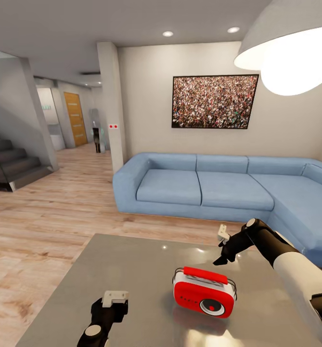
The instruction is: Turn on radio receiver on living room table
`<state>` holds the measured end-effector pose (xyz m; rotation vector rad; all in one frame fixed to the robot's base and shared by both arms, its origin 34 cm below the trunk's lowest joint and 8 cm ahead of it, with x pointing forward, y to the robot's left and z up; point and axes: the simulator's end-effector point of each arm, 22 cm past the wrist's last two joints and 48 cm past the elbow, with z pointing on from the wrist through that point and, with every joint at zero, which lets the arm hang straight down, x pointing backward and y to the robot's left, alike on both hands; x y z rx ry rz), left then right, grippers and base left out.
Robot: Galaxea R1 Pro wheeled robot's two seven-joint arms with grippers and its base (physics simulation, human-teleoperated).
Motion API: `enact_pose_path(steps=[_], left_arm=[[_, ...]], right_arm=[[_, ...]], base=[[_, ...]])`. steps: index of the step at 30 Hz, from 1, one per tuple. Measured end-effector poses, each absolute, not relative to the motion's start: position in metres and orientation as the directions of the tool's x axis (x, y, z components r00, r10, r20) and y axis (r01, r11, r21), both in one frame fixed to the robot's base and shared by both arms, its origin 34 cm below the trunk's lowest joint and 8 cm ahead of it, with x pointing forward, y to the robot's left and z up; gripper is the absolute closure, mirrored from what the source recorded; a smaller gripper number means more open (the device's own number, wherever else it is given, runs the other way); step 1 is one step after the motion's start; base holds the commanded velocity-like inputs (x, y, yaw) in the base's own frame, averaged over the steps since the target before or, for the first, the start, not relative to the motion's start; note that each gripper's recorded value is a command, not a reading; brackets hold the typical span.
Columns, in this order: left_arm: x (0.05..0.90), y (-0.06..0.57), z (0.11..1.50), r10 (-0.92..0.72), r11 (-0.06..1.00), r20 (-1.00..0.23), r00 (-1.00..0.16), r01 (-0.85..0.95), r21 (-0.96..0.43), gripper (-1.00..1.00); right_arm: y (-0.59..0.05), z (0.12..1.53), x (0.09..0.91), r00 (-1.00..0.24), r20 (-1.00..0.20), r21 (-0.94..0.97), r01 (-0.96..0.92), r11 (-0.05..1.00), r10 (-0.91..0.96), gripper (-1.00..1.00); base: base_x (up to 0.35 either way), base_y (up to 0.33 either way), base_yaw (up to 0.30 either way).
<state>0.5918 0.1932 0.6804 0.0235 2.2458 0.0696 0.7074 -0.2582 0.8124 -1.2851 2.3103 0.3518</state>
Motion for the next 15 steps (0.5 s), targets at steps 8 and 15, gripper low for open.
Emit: enact_pose_path(steps=[8,15], left_arm=[[0.590,0.193,0.675,0.041,0.998,-0.771,-0.635,-0.006,0.059,-1.00],[0.588,0.193,0.670,0.041,0.998,-0.764,-0.644,-0.006,0.059,-1.00]], right_arm=[[-0.258,0.806,0.707,-0.457,-0.512,0.006,-0.849,0.529,-0.727,-1.00],[-0.258,0.800,0.707,-0.463,-0.509,0.017,-0.848,0.530,-0.726,-1.00]], base=[[0.000,0.000,0.000],[0.000,0.000,0.000]])
